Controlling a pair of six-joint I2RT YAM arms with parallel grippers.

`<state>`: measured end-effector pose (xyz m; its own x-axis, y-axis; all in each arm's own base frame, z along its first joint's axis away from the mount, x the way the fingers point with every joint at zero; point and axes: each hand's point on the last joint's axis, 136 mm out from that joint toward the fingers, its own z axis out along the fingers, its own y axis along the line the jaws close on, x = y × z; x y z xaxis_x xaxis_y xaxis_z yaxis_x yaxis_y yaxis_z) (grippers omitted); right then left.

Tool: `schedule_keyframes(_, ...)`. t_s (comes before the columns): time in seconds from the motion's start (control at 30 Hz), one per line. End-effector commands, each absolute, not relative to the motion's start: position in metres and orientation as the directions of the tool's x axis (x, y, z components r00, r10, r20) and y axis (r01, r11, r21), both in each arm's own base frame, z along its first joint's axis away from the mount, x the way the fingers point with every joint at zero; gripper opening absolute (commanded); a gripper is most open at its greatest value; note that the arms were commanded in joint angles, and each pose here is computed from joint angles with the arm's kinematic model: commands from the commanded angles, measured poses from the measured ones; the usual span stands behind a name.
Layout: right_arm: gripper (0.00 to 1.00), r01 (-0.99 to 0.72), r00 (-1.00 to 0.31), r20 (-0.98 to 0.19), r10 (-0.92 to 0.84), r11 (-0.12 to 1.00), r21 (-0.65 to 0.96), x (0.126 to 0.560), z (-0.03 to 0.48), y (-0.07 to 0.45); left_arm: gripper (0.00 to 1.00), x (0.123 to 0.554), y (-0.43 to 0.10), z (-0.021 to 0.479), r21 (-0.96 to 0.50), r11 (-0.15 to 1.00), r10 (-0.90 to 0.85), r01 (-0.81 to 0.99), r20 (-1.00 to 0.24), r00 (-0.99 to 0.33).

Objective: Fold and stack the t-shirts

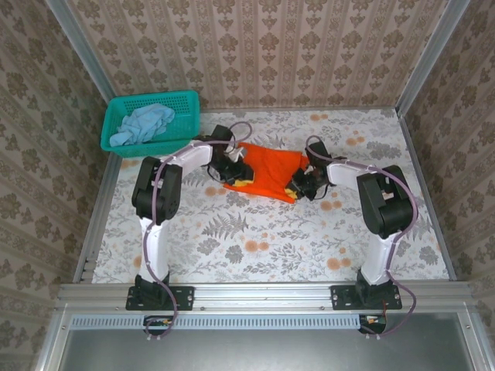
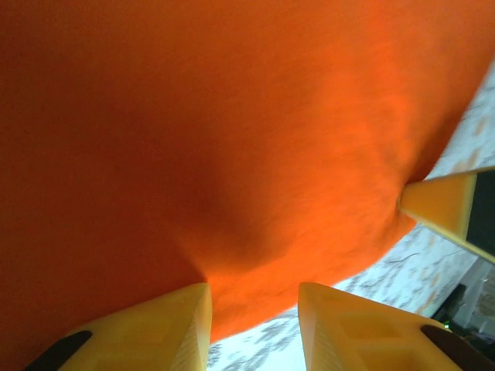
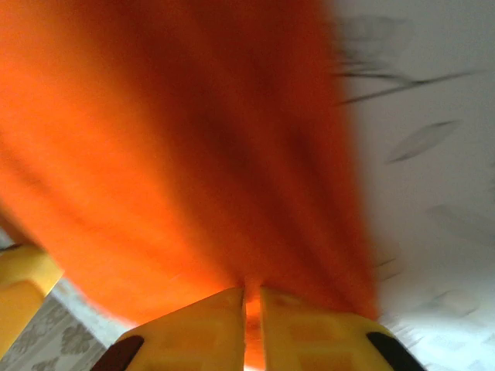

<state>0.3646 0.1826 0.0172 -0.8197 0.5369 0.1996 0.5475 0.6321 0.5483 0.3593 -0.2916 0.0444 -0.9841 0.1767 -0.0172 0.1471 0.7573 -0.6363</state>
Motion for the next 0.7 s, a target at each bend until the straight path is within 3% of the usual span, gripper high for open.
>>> schedule_keyframes(0.0,0.14,0.564,-0.818,0.208,0.535,0.678,0.471,0.340,-0.010,0.167,0.34,0.327,-0.294,0.027,-0.634,0.746,0.271,0.203,0.011,-0.963)
schedule_keyframes(0.2,0.13,0.511,-0.855,0.171,0.490,0.736,0.444,0.303,-0.012,0.143,0.35,0.252,-0.302,0.031,-0.675,0.704,0.362,0.219,0.076,-0.929)
schedule_keyframes(0.37,0.23,0.410,-0.906,0.112,0.409,0.780,0.473,0.282,0.003,0.136,0.39,0.203,-0.291,0.048,-0.673,0.707,0.386,0.219,0.108,-0.916)
schedule_keyframes(0.53,0.42,0.281,-0.926,-0.055,0.374,0.777,0.563,0.291,0.052,0.137,0.51,0.217,-0.270,0.083,-0.625,0.748,0.304,0.223,0.024,-0.952)
schedule_keyframes(0.67,0.51,0.160,-0.870,-0.263,0.417,0.743,0.650,0.329,0.105,0.136,0.58,0.263,-0.251,0.109,-0.615,0.771,0.148,0.165,-0.080,-0.986)
